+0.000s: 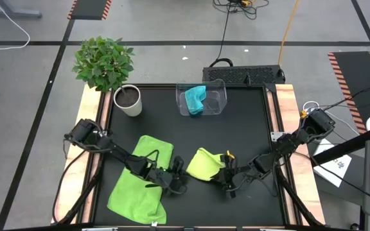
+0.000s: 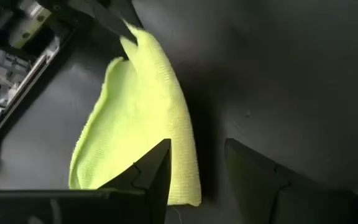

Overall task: Fold microfiber towels
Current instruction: Fold the light green microfiber cloth

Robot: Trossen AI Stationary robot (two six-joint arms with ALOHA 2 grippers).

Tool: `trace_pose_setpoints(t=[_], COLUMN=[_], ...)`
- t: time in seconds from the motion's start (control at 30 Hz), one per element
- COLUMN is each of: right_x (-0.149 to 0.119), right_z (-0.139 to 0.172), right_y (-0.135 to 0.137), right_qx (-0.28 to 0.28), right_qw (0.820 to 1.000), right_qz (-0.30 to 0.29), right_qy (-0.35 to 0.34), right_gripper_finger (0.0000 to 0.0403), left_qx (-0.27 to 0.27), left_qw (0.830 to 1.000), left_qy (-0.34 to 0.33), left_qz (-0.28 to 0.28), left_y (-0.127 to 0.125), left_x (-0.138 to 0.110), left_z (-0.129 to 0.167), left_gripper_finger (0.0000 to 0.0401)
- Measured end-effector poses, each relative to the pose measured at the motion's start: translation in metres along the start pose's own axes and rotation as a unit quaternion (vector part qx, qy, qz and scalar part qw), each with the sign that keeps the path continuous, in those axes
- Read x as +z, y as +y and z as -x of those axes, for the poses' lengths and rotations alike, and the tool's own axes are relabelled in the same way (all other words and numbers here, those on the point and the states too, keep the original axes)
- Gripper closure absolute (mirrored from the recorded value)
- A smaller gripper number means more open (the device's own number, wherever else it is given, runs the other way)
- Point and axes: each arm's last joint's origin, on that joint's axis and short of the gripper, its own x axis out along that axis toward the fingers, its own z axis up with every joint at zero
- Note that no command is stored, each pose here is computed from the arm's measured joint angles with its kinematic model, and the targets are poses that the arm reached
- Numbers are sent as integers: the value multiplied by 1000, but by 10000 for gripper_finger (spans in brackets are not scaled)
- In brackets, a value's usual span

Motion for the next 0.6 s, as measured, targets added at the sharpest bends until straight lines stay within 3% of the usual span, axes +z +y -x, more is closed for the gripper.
trace_pose_setpoints(t=[0.33, 0.6], right_x=[8, 10], right_z=[0, 1], right_y=[2, 3], right_qx=[11, 13], right_qw=[999, 999], right_qz=[-5, 0], right_qy=[-40, -48], right_gripper_finger=[403, 403], left_qx=[12, -19], left_qw=[1000, 998], left_qy=[15, 28], left_qz=[13, 45], left_y=[8, 7], left_x=[-6, -18], left_z=[-4, -14], left_gripper_finger=[249, 249])
